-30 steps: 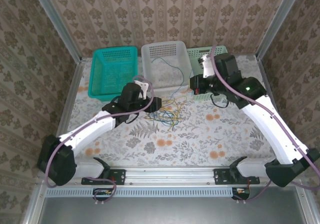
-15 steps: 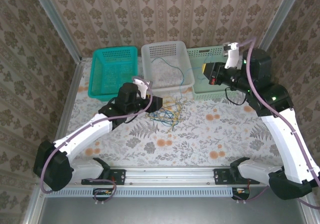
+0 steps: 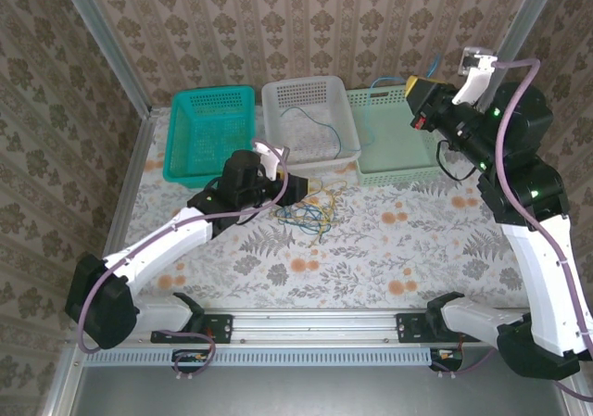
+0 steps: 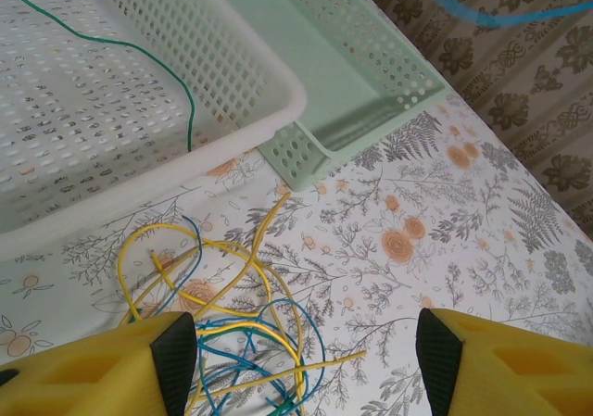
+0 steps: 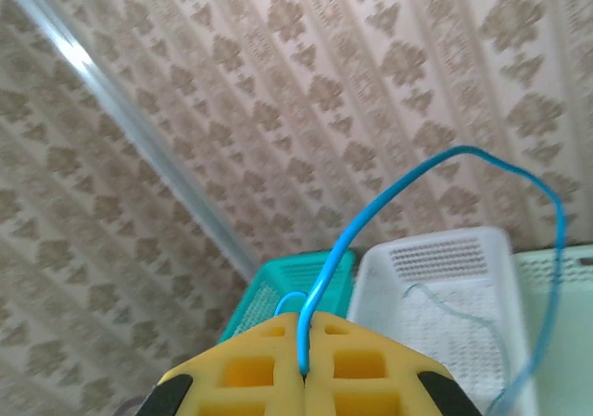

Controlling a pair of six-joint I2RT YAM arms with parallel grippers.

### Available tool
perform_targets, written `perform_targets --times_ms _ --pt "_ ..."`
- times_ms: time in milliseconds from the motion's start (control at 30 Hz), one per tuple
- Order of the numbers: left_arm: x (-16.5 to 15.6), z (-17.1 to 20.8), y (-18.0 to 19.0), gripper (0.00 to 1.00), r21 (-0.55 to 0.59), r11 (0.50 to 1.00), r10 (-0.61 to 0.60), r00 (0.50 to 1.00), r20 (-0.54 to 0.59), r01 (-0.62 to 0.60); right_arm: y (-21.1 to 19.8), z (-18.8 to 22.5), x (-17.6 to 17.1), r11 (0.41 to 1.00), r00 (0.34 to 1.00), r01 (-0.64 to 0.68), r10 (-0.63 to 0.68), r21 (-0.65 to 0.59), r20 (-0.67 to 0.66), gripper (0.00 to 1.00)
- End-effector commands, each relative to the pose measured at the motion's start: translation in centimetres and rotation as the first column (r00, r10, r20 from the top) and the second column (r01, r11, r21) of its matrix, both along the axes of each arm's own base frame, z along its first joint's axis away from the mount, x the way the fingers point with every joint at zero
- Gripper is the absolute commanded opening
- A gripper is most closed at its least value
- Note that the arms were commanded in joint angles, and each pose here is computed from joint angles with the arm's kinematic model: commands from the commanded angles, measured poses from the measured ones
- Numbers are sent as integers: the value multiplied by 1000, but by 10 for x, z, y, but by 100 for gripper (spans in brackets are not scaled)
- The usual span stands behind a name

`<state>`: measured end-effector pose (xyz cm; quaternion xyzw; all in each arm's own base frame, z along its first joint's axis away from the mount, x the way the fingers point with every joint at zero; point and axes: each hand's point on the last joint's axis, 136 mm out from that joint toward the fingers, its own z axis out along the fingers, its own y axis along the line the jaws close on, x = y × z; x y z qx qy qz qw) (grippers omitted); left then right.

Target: Untangle the cables

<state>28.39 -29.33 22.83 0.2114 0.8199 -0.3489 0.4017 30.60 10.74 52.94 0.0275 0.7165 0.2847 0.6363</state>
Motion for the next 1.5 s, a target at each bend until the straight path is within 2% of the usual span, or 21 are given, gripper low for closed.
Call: perform_targets --times_ms 0,167,267,400,600,833,967,1100,1167,1300,1467 --pt "1 11 -6 67 -10 1000 -16 999 34 16 -19 -13 34 983 990 140 -140 -117 11 0" --pt "-1 6 3 67 -1 1000 11 999 35 -11 -31 -72 80 920 965 194 -241 -341 -101 0" --pt "-2 3 6 67 9 1000 18 999 29 -18 -36 -101 106 886 950 200 -280 -417 -138 0" --pt "-2 -2 10 67 23 999 31 999 19 -31 -45 -121 138 874 934 235 -324 -425 -149 0" --pt "-2 -7 13 67 28 999 46 999 11 -46 -66 -134 166 862 903 294 -392 -414 -176 0" --pt "-1 -10 15 67 32 998 58 998 7 -59 -85 -91 155 839 888 408 -456 -360 -56 0" --pt "0 -12 12 67 26 998 57 998 0 -57 -92 -61 136 831 881 449 -473 -327 6 0" --pt "0 -15 11 67 24 998 54 999 -9 -53 -100 -22 105 831 860 510 -500 -223 104 0" --pt "-1 -14 11 67 21 998 52 999 -8 -52 -102 -16 102 830 860 510 -499 -226 107 0" --pt "-1 -15 10 67 15 999 51 999 -12 -51 -101 -39 122 822 869 473 -494 -317 17 0" --pt "-3 -16 12 67 12 998 56 998 -15 -56 -92 -77 143 859 892 397 -444 -325 -84 0"
